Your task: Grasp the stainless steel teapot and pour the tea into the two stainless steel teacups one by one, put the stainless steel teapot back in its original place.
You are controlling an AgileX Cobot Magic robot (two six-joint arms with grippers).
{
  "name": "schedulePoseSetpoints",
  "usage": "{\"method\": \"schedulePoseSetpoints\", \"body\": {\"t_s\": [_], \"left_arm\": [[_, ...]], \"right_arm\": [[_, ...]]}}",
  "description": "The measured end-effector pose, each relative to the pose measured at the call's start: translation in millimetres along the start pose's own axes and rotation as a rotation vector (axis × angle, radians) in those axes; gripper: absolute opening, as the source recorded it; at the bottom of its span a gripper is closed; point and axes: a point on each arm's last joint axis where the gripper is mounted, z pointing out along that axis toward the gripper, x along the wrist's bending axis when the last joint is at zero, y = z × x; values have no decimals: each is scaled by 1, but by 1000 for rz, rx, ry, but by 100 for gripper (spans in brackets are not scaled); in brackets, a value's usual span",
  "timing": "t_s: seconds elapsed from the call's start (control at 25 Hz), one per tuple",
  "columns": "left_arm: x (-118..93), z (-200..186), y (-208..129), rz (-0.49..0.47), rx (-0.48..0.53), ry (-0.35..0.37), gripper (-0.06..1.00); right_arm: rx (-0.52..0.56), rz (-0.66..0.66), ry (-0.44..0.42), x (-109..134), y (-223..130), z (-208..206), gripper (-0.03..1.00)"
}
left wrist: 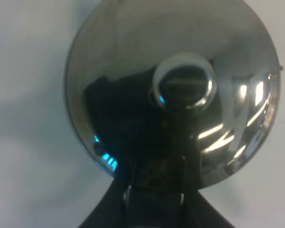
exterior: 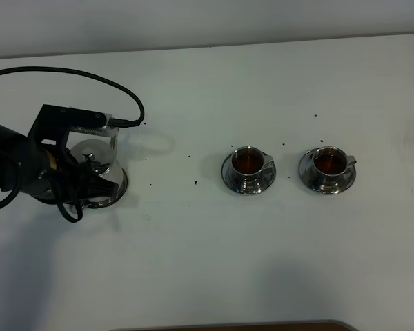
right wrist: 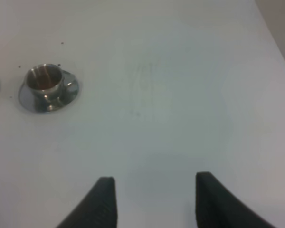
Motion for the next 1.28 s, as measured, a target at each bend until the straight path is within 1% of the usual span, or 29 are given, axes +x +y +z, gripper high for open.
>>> {"method": "schedulePoseSetpoints", "body": {"t_s": [0.24,0.68,0.88,1.08,1.28], "left_arm": [[4,0,0,-3,5,10,29],[4,-1,7,7,-73,-2,39],[2,-1,6,-17,-71,-15,41],[-4,-1,6,-24,-70,-35,41],[-7,-1,3,-54,-35,-47,41]], "right_arm": [[0,0,0,0,0,0,38],[0,0,0,0,0,0,38],[0,0,0,0,0,0,38],[0,0,0,0,0,0,38],[0,0,0,0,0,0,38]]}}
